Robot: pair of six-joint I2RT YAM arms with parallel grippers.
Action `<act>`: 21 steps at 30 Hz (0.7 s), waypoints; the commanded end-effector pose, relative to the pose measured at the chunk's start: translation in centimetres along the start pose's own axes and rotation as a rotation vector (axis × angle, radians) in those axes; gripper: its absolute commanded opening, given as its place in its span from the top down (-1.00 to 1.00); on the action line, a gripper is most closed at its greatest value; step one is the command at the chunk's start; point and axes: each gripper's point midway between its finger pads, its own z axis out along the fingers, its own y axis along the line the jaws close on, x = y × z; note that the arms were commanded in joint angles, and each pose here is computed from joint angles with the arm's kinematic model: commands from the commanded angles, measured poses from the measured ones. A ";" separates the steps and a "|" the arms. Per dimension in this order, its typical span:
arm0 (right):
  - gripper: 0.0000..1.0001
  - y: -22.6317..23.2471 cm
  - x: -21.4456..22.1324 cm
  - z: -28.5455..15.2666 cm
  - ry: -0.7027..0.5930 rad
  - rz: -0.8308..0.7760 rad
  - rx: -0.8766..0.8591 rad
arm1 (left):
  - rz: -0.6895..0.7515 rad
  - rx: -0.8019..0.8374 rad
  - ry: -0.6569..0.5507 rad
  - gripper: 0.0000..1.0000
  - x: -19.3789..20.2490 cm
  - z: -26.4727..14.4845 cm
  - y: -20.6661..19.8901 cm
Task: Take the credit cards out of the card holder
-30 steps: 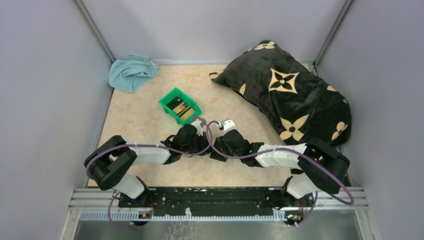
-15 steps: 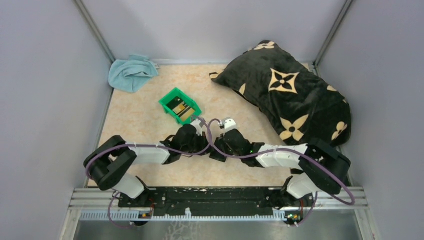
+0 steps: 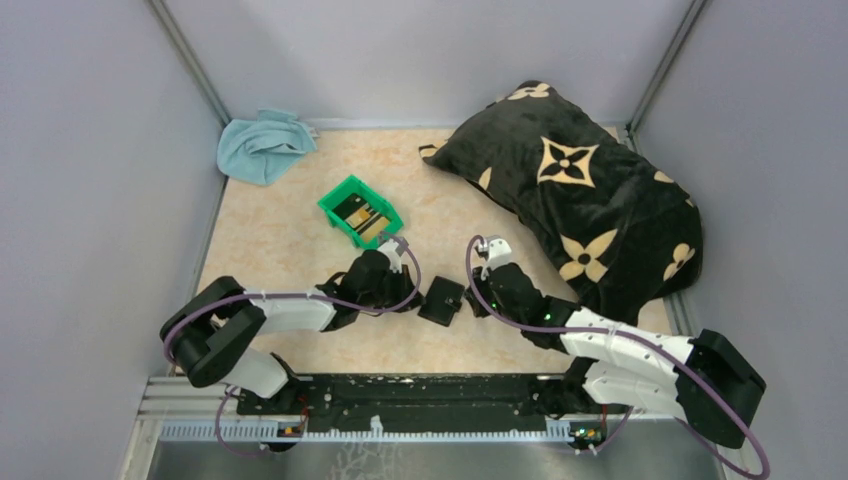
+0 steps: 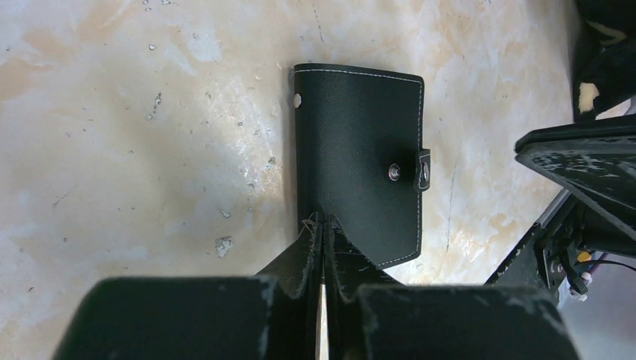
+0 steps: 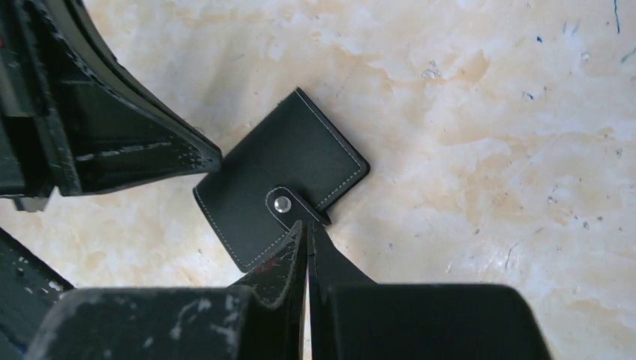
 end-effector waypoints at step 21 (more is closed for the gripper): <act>-0.13 2.7 0.7 4.5 0.085 -0.195 0.183 | -0.036 -0.040 -0.054 0.95 -1.2 -0.8 0.4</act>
